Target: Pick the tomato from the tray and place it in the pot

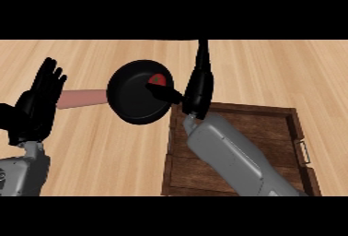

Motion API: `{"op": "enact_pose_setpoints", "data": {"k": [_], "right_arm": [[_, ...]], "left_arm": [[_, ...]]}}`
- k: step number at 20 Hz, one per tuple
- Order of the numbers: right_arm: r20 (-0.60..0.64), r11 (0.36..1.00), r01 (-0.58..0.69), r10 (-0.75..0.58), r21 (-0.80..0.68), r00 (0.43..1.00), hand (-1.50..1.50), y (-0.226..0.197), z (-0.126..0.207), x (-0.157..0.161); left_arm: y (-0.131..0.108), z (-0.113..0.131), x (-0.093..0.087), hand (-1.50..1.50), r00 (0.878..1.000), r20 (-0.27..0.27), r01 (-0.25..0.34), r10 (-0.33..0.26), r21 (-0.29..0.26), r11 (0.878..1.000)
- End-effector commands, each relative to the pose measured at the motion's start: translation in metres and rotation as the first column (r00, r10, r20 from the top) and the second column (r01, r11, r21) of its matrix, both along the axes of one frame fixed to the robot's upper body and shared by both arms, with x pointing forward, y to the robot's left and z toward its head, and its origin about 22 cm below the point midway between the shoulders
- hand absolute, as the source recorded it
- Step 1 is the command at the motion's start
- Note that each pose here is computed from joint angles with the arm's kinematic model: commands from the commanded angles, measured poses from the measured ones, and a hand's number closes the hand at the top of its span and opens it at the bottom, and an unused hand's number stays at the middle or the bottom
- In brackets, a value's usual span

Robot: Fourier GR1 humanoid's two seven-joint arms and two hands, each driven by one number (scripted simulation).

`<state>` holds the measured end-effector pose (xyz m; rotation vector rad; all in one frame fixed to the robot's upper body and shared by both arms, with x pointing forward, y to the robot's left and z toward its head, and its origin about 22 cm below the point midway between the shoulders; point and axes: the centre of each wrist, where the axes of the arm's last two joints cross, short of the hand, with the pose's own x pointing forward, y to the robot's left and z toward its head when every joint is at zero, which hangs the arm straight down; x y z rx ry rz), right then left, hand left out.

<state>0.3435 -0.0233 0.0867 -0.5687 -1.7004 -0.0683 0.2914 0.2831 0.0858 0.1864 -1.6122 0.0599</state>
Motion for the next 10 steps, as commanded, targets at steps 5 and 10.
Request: {"op": "enact_pose_setpoints", "data": {"k": [5, 10], "right_arm": [[0.006, 0.998, -0.056, 0.056, 0.006, 0.998, -1.50, -0.047, -0.005, -0.026], [-0.013, 0.999, -0.052, 0.052, 0.009, 0.999, -1.50, -0.050, -0.011, -0.038]], "left_arm": [[-0.008, -0.008, -0.010, 0.00, 1.000, -0.001, -0.014, 0.014, 0.007, 1.000], [-0.006, -0.008, -0.007, 0.00, 1.000, 0.000, -0.013, 0.013, -0.005, 1.000]]}}
